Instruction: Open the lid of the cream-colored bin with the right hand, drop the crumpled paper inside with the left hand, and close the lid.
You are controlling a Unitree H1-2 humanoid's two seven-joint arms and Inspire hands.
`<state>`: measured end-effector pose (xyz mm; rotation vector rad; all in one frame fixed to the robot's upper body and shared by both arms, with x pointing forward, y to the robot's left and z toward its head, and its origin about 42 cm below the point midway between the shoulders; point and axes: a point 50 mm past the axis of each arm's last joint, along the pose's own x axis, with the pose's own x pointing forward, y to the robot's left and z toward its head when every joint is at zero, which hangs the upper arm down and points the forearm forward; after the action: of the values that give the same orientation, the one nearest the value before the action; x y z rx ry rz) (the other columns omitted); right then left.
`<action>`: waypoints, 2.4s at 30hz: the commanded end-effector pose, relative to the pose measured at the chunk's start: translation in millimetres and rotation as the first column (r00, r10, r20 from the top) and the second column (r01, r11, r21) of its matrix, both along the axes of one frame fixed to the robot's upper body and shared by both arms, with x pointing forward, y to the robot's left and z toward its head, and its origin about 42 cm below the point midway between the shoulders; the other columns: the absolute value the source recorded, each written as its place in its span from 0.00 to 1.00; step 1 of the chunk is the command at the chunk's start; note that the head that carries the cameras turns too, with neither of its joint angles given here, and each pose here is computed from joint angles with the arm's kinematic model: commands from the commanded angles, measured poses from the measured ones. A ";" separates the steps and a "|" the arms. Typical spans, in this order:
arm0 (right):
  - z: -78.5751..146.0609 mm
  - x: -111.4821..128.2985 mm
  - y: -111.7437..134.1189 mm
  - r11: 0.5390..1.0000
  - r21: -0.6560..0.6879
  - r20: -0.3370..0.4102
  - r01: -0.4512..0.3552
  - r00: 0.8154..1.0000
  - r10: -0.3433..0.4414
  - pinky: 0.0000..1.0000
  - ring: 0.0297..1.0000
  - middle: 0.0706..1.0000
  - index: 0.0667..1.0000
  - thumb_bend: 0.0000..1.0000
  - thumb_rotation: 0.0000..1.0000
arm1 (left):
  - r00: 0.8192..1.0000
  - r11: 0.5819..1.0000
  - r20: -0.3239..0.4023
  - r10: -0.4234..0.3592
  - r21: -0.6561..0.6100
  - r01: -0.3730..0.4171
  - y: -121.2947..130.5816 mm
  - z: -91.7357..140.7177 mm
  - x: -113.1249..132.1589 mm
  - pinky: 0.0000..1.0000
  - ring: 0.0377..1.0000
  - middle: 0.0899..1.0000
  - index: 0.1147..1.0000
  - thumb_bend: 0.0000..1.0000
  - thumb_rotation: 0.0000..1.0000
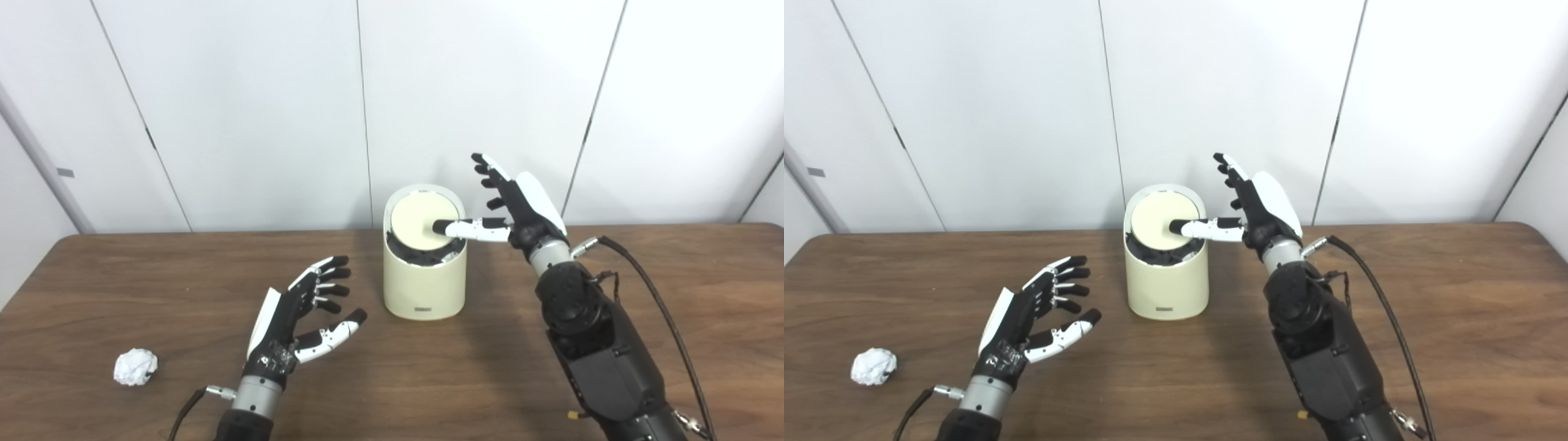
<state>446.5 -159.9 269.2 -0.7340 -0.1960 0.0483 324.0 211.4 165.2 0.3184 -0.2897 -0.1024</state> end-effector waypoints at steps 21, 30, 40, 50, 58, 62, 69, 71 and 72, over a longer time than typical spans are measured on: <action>36.5 15.1 33.3 0.997 -0.072 0.080 -0.020 0.996 0.026 0.69 0.87 0.92 0.93 0.86 0.44 | 0.997 1.000 0.080 -0.016 0.004 0.016 -4.7 15.5 5.0 0.60 0.70 0.77 0.82 0.59 0.19; 36.3 24.4 30.2 0.995 -0.101 0.053 -0.004 0.999 0.010 0.68 0.86 0.92 0.93 0.85 0.43 | 0.997 1.000 0.078 -0.016 0.002 0.016 -4.7 16.6 4.0 0.60 0.70 0.77 0.82 0.58 0.18; 30.4 29.0 24.5 0.992 -0.128 0.031 0.011 0.999 -0.007 0.68 0.87 0.92 0.93 0.80 0.41 | 0.997 1.000 0.080 -0.011 0.013 0.010 -2.6 17.9 1.5 0.59 0.69 0.77 0.81 0.57 0.17; 26.1 29.9 17.5 0.987 -0.158 0.036 0.025 0.999 -0.020 0.69 0.87 0.91 0.91 0.84 0.20 | 0.997 1.000 0.074 -0.010 0.005 0.010 -1.8 18.6 0.7 0.60 0.70 0.78 0.82 0.57 0.17; 20.9 26.5 12.9 0.981 -0.194 0.047 0.020 0.999 -0.011 0.68 0.85 0.90 0.91 0.91 0.06 | 0.997 1.000 0.077 -0.008 0.005 0.007 -1.6 20.0 -0.1 0.60 0.70 0.77 0.82 0.57 0.16; 18.4 24.5 11.5 0.978 -0.208 0.044 0.017 0.999 -0.008 0.67 0.84 0.90 0.91 0.89 0.02 | 0.997 1.000 0.077 -0.010 0.005 0.010 -1.8 19.5 0.1 0.60 0.69 0.77 0.82 0.57 0.16; 19.7 23.7 8.7 0.984 -0.177 0.051 0.002 0.999 0.008 0.67 0.85 0.90 0.91 0.85 0.13 | 0.997 1.000 0.074 -0.011 0.002 0.011 -1.6 19.2 0.1 0.60 0.69 0.77 0.82 0.58 0.17; 24.1 22.5 8.4 0.988 -0.153 0.058 0.005 0.998 0.004 0.70 0.86 0.90 0.91 0.84 0.28 | 0.997 1.000 0.075 -0.012 0.002 0.011 -1.3 19.3 0.2 0.60 0.69 0.77 0.82 0.58 0.18; 26.5 21.8 8.0 0.990 -0.138 0.067 0.007 0.998 0.002 0.70 0.86 0.90 0.91 0.83 0.36 | 0.997 1.000 0.075 -0.012 0.003 0.012 -1.2 19.4 0.3 0.60 0.70 0.77 0.82 0.58 0.18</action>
<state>466.2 -139.4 286.8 -0.8708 -0.2456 0.0774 321.7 211.4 168.8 0.3323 -0.2992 -0.1017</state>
